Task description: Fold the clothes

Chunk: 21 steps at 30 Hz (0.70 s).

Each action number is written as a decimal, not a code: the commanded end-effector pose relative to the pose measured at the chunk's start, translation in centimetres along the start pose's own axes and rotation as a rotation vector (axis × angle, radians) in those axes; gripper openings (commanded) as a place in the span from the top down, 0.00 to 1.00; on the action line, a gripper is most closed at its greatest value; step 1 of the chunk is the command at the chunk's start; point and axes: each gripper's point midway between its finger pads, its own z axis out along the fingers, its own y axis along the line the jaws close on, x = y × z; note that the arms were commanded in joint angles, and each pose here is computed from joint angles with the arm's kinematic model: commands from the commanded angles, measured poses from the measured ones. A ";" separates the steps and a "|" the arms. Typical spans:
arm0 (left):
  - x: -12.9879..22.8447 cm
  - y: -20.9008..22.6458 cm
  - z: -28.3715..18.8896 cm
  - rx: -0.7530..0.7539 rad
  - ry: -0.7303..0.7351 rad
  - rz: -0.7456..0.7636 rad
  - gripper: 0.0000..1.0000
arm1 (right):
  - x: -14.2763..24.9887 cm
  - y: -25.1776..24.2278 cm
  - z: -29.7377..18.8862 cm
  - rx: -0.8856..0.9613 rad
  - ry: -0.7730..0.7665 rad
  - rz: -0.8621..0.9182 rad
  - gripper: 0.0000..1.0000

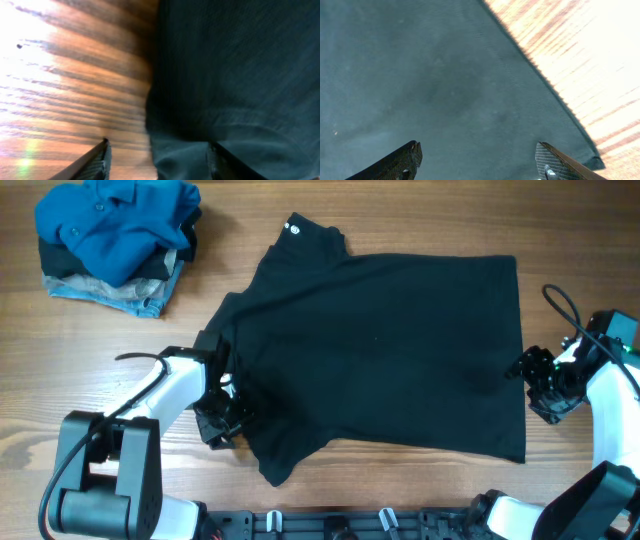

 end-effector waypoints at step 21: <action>-1.0 -0.3 0.3 0.013 -0.045 0.023 0.93 | 5.6 -8.8 5.2 0.168 0.205 0.294 0.19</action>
